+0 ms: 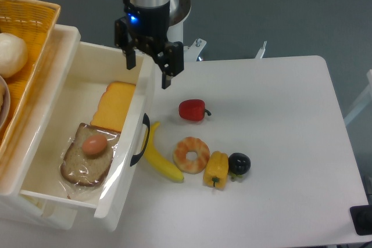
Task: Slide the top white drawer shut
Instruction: 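Raise the gripper and move it away from the drawer over the table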
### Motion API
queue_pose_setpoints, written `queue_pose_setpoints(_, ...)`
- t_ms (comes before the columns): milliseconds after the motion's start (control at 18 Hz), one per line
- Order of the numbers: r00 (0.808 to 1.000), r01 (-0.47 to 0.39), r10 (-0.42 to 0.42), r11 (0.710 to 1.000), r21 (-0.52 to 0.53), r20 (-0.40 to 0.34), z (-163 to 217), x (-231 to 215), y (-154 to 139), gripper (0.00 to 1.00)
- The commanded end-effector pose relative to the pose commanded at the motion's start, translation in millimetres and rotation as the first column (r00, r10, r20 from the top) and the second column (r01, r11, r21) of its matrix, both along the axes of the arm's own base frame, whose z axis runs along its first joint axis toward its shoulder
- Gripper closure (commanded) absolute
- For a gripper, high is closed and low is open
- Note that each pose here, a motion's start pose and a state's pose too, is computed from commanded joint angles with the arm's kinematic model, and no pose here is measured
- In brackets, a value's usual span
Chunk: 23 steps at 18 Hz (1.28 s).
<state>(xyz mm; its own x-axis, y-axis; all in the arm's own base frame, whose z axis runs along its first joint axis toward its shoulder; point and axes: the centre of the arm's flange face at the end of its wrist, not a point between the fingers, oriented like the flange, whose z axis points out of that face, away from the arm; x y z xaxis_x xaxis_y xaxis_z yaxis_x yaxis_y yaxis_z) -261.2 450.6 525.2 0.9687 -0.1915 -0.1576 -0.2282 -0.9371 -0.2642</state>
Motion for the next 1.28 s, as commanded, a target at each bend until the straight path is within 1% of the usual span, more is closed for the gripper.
queue_pose_setpoints(333,0.998,-0.061,0.061,0.998,-0.005,-0.003,1.0,-20.0,-24.4,0.00)
queue_pose_setpoints(500,0.994,-0.113,0.113,0.994,-0.002,-0.002,2.2,-38.0,-41.3,0.00)
queue_pose_setpoints(778,0.973,-0.230,0.230,0.973,-0.009,0.000,-1.5,-79.1,-77.1,0.00)
queue_pose_setpoints(889,0.962,-0.273,0.273,0.962,-0.014,0.003,-5.0,-98.6,-91.0,0.00)
queue_pose_setpoints(944,0.957,-0.289,0.290,0.957,-0.019,0.009,-8.7,-107.0,-95.1,0.00)
queue_pose_setpoints(1111,0.950,-0.304,0.307,0.951,-0.061,0.046,-41.8,-133.9,-89.8,0.00)
queue_pose_setpoints(1278,0.938,-0.335,0.342,0.936,-0.108,0.055,-64.7,-160.7,-87.2,0.00)
